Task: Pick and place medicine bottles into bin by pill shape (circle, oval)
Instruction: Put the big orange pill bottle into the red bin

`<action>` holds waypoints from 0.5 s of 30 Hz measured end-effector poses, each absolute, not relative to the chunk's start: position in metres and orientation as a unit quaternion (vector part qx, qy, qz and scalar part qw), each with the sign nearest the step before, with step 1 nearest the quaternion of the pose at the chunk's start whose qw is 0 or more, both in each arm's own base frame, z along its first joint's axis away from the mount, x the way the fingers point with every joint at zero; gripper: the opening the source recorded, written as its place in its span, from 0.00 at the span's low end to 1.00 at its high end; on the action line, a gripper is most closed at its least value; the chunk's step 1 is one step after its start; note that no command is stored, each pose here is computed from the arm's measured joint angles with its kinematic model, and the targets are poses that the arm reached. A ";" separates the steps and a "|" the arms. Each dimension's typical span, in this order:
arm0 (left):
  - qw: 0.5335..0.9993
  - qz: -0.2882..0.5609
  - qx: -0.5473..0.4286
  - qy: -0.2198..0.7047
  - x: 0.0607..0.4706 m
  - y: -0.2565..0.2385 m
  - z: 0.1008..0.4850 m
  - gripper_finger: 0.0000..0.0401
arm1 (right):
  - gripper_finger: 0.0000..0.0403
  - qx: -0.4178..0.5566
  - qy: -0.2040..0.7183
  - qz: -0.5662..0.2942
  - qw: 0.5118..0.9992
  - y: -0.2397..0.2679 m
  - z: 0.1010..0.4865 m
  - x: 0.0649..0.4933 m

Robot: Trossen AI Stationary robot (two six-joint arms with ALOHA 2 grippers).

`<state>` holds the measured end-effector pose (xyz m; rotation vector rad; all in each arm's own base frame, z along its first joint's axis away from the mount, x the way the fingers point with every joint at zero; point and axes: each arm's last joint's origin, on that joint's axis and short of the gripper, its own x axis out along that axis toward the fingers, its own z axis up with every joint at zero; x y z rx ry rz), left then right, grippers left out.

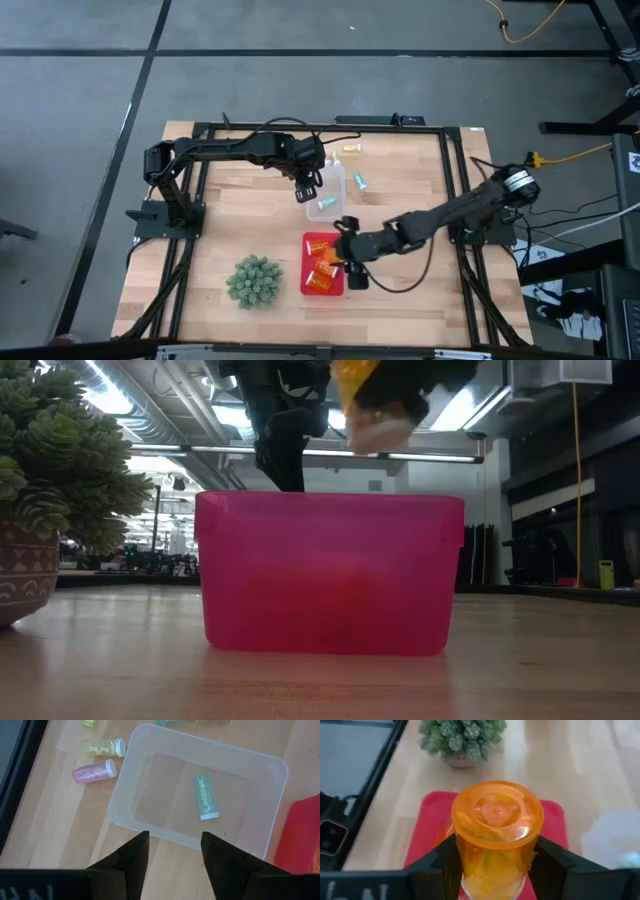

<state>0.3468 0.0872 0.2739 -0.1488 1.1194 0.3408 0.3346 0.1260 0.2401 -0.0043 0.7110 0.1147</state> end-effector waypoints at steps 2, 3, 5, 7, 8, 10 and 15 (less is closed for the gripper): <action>0.831 0.161 -0.070 0.529 0.347 0.087 0.274 0.43 | 0.44 0.012 0.352 0.054 0.934 0.122 0.233 0.341; 0.831 0.161 -0.070 0.528 0.347 0.087 0.274 0.43 | 0.44 0.022 0.357 0.046 0.933 0.119 0.229 0.344; 0.831 0.161 -0.070 0.529 0.347 0.087 0.274 0.43 | 0.45 0.040 0.365 0.032 0.929 0.115 0.223 0.347; 0.831 0.160 -0.070 0.529 0.347 0.087 0.274 0.43 | 0.47 0.044 0.369 0.028 0.928 0.113 0.220 0.349; 0.831 0.161 -0.070 0.529 0.347 0.087 0.274 0.43 | 0.49 0.044 0.369 0.028 0.928 0.113 0.220 0.349; 0.831 0.161 -0.070 0.529 0.347 0.087 0.274 0.43 | 0.52 0.046 0.367 0.030 0.929 0.113 0.221 0.349; 0.831 0.161 -0.070 0.529 0.347 0.087 0.274 0.43 | 0.60 0.047 0.364 0.032 0.930 0.111 0.227 0.346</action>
